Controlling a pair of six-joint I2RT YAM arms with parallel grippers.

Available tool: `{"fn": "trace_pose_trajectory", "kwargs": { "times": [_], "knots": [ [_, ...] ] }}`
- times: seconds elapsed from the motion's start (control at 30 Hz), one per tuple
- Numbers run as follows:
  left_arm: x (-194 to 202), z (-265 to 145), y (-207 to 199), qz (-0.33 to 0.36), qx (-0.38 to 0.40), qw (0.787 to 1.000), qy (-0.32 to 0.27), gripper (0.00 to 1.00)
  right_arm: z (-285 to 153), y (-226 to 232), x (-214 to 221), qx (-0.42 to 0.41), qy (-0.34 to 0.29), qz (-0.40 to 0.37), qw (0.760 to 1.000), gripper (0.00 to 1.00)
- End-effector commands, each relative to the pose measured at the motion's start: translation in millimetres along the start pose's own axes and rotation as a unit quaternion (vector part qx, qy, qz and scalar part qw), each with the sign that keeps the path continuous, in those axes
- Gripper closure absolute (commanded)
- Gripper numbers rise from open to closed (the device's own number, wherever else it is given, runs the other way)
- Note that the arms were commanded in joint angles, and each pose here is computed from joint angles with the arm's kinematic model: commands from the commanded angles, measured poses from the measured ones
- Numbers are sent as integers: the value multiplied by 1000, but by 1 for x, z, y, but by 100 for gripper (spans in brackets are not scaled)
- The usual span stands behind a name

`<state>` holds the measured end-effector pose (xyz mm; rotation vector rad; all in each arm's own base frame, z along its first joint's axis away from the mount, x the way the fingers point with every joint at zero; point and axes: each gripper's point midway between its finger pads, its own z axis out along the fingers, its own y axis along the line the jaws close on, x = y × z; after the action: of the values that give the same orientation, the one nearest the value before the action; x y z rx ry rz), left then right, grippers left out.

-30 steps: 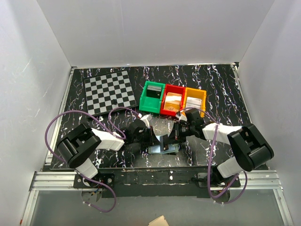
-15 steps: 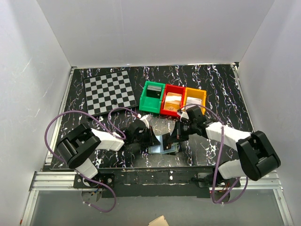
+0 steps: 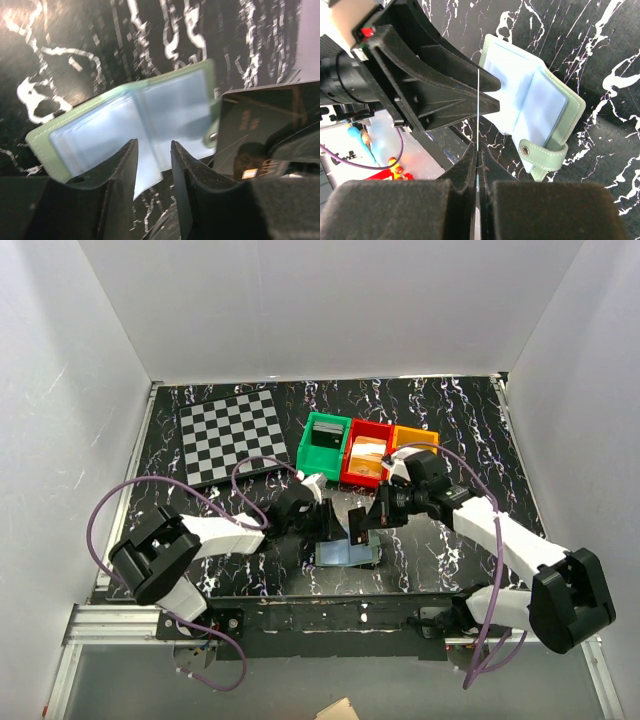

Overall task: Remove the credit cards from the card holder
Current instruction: Remove the credit card from the card holder, then place the credit card in the storage box.

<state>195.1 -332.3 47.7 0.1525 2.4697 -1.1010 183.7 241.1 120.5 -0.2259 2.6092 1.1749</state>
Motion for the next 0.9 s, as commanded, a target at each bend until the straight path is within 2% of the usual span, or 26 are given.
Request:
{"fn": "trace_pose_trajectory", "kwargs": {
  "times": [0.0,0.1,0.27,0.33,0.4,0.47,0.53,0.6,0.67,0.73,0.77,0.87],
  "knots": [
    [-34,-14,-40,32,29,999,-32,63,-21,14,-16,8,-31,-20,999,99],
    [-47,-21,-42,25,10,998,-57,54,-32,21,-21,11,-49,-27,998,99],
    [-65,-45,-24,-24,-31,994,-100,51,-58,34,-38,27,-114,-52,992,99],
    [-73,-61,-9,-52,-47,990,-123,51,-65,33,-41,48,-115,-59,990,99],
    [-85,-83,-3,-65,-45,983,-164,51,-69,33,-41,60,-104,-74,990,99],
    [-99,-108,12,-65,-75,967,-233,50,-72,38,-44,62,-103,-102,988,99],
    [-111,-134,21,-80,-96,949,-290,36,-75,49,-42,44,-79,-124,988,99],
    [-121,-154,15,-65,-77,941,-325,28,-76,64,-38,17,-51,-143,988,99],
    [-128,-167,-4,-33,-36,941,-335,27,-77,80,-40,-10,-47,-162,986,99],
    [-127,-170,-24,-1,9,948,-317,24,-76,92,-42,-26,-44,-180,982,99],
    [-130,-174,-38,22,36,948,-315,21,-74,97,-40,-32,-29,-190,981,99],
    [-117,-175,-71,87,115,954,-262,21,-72,113,-26,-46,32,-229,972,99]
  ]
}}
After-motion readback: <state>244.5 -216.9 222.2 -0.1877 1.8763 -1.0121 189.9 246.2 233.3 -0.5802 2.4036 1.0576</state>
